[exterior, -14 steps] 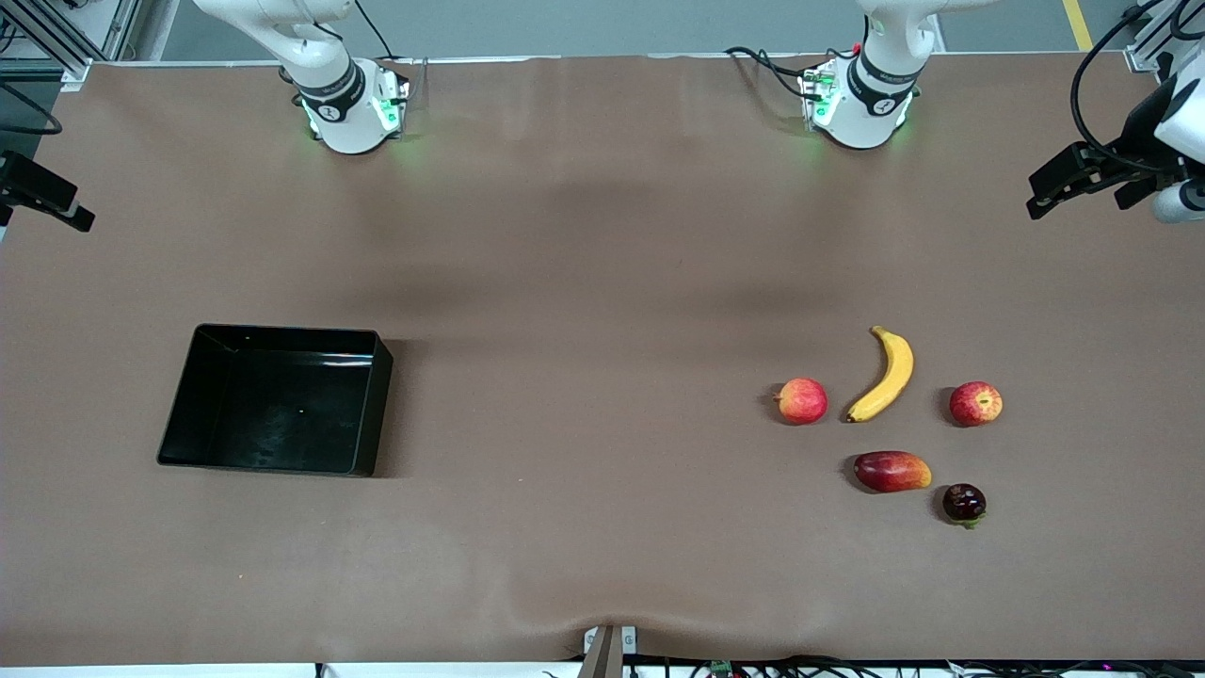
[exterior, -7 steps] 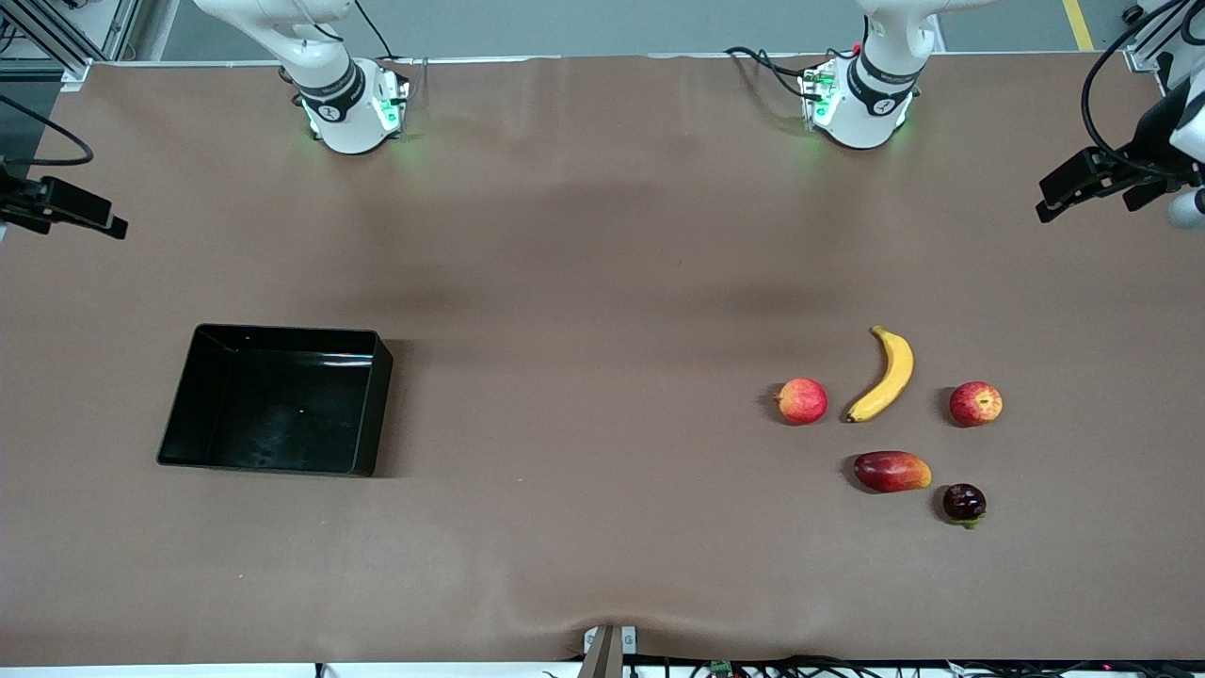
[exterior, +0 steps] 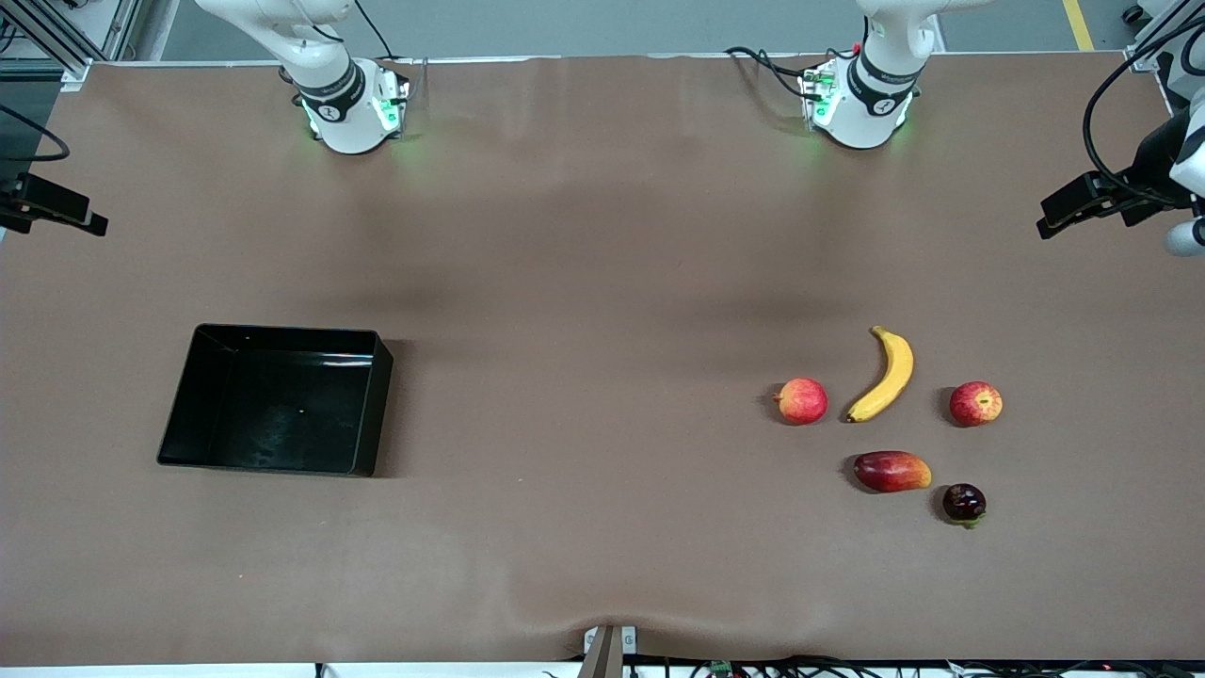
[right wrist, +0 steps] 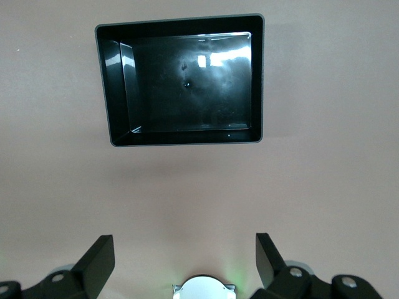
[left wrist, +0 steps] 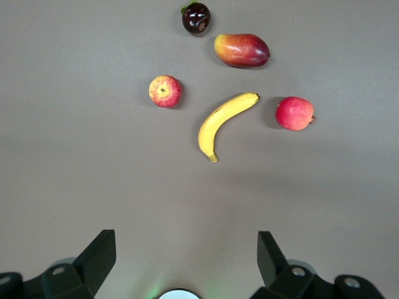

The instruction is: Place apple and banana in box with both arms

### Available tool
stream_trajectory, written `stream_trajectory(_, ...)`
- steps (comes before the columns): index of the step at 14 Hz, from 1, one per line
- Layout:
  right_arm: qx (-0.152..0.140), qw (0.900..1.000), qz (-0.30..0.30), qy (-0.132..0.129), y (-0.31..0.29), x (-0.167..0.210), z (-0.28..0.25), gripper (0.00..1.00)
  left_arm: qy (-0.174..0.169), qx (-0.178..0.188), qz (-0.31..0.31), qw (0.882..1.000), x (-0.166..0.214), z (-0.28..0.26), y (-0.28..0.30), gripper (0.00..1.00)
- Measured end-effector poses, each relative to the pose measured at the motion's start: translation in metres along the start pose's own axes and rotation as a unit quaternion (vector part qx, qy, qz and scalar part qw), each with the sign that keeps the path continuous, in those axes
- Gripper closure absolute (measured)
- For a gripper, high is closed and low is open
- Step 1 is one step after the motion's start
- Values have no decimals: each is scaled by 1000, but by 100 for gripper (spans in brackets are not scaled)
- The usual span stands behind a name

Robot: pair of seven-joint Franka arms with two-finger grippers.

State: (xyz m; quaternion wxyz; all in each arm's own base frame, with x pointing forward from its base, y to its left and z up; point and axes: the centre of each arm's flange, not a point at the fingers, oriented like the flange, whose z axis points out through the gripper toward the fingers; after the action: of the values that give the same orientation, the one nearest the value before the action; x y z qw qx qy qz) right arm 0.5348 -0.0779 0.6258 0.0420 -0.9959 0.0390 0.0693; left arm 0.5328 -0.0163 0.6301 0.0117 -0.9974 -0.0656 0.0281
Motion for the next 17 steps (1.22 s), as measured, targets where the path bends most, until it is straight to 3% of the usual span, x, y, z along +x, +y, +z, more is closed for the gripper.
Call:
stream_trajectory(10,9,999,-45,0,-47,4,2,0,0,-2,-1,1000,25,25,-1,0)
stream_trajectory(17,7,999,-43,7,-46,20,14,0,-10,-1,0,1000,34,39,-1,0)
